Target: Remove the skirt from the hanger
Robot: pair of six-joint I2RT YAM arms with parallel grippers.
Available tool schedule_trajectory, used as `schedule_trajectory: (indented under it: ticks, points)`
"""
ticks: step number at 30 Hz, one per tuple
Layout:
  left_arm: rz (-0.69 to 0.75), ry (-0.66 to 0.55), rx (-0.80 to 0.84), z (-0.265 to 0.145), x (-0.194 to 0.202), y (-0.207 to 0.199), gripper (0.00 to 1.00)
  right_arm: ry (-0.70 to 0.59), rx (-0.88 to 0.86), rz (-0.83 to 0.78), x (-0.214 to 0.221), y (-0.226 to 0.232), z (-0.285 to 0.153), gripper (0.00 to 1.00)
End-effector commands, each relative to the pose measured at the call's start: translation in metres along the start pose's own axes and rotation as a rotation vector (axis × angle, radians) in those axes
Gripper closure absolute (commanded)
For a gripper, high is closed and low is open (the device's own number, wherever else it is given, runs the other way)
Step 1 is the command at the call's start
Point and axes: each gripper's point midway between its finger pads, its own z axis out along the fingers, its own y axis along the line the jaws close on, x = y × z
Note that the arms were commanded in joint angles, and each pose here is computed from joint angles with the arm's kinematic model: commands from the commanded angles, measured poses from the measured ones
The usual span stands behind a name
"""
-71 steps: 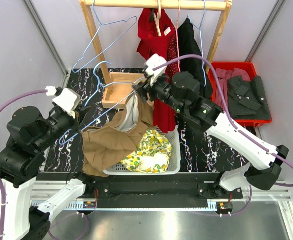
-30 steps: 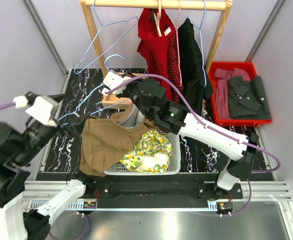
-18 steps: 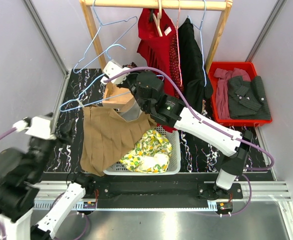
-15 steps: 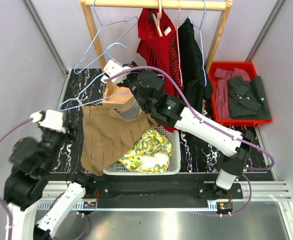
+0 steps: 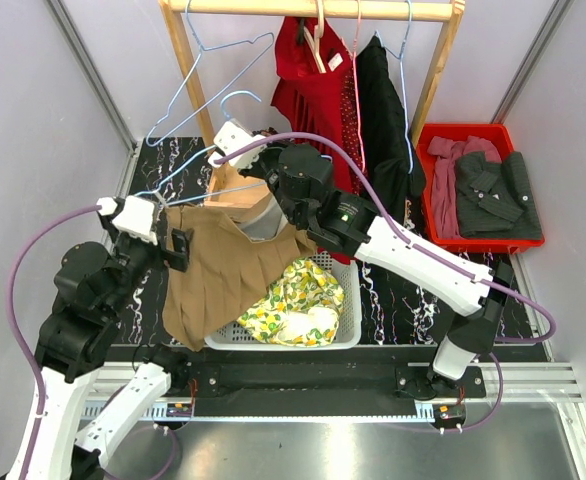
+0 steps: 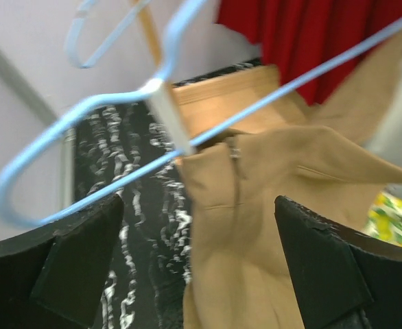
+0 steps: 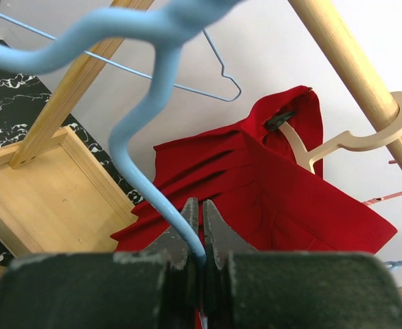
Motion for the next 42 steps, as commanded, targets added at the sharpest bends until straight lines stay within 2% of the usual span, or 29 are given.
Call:
schedule_trajectory:
  ticks: [1,5,7,8,9,11,12,17,19,26,34,42]
  points:
    - [-0.011,-0.023,0.202,-0.002,0.006,-0.037,0.01,-0.082,0.099,0.123,-0.026,-0.05,-0.02,1.0]
    - [-0.013,0.014,0.162,0.003,0.022,-0.032,0.02,-0.094,0.11,0.136,-0.031,-0.059,-0.025,1.0]
    - [-0.002,0.02,0.146,0.004,0.029,-0.03,0.14,-0.096,0.119,0.137,-0.031,-0.066,-0.03,1.0]
    - [0.01,0.012,0.145,0.003,0.028,-0.029,0.34,-0.097,0.123,0.137,-0.032,-0.069,-0.031,1.0]
    - [0.023,0.009,0.137,0.003,0.029,-0.028,0.48,-0.098,0.129,0.134,-0.032,-0.072,-0.034,1.0]
    - [0.026,-0.005,0.079,0.004,0.024,-0.017,0.89,-0.102,0.131,0.135,-0.032,-0.076,-0.037,1.0]
    - [0.045,-0.019,0.064,0.002,0.018,-0.013,0.99,-0.102,0.136,0.133,-0.031,-0.079,-0.039,1.0]
    - [0.089,-0.087,0.027,-0.013,-0.012,0.0,1.0,-0.074,0.124,0.096,-0.019,-0.07,-0.041,1.0]
    - [0.111,-0.138,0.01,-0.026,-0.033,0.006,1.0,-0.077,0.143,0.108,-0.017,-0.074,-0.044,1.0]
    - [0.133,-0.292,-0.053,-0.071,-0.099,0.027,1.0,0.011,0.118,0.062,0.023,-0.043,-0.034,1.0]
    - [0.127,-0.324,-0.057,-0.081,-0.114,0.03,1.0,0.046,0.091,0.044,0.039,-0.025,-0.027,1.0]
    - [0.109,-0.335,-0.042,-0.084,-0.117,0.027,1.0,0.128,0.035,0.02,0.081,0.001,-0.025,1.0]
